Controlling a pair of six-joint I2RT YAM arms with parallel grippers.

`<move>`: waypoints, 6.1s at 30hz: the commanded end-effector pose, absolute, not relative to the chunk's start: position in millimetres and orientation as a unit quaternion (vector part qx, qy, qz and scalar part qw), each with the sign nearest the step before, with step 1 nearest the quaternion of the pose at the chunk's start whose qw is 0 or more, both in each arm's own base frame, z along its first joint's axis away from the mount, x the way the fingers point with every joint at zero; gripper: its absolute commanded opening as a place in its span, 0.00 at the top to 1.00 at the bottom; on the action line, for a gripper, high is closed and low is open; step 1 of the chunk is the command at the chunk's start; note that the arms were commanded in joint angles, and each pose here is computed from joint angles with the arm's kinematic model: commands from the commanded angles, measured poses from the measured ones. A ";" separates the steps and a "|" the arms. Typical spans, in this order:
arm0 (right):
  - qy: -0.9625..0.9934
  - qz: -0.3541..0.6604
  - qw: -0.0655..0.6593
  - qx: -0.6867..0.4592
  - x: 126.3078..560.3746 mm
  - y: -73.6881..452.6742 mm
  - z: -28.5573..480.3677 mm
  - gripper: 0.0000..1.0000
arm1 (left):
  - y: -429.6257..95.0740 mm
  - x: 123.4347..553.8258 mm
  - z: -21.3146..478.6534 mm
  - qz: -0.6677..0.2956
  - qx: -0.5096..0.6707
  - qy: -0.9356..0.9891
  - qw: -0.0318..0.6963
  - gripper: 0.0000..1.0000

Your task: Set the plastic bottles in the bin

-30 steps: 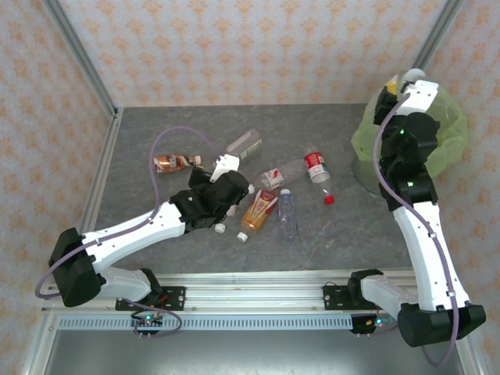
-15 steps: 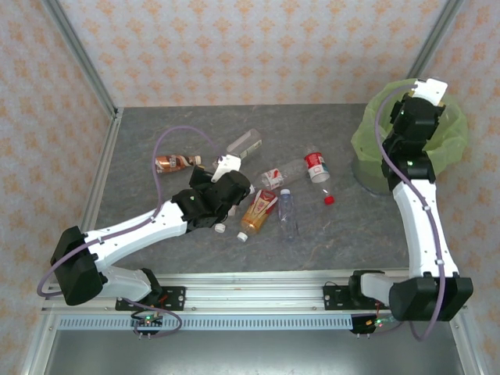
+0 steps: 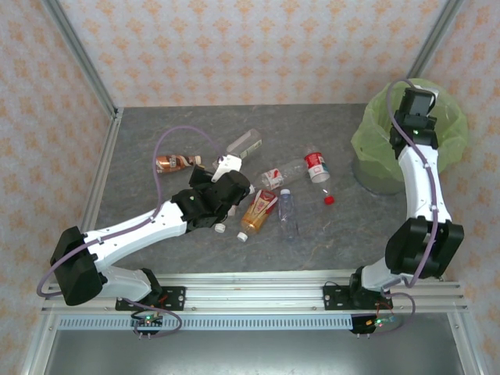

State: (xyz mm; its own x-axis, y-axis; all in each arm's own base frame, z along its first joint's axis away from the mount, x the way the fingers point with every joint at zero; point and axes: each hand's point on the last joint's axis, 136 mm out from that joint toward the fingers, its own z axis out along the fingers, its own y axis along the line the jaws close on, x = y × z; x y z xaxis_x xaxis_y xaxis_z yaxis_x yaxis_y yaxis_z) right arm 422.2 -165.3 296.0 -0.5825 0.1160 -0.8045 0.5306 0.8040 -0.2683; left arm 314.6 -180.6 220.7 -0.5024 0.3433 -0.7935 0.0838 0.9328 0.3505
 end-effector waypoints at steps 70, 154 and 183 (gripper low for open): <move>0.764 0.226 0.602 -0.046 313.0 70.4 365.7 0.01 | -76.4 376.2 164.6 -0.036 -0.268 0.874 0.403 0.00; 0.769 0.350 0.533 -0.057 309.5 178.6 287.8 0.01 | 55.8 484.2 51.4 -0.087 -0.544 0.793 0.261 0.37; 0.773 0.445 0.453 -0.010 335.3 258.2 236.8 0.01 | -122.5 460.6 217.5 -0.312 -0.235 0.835 0.388 0.41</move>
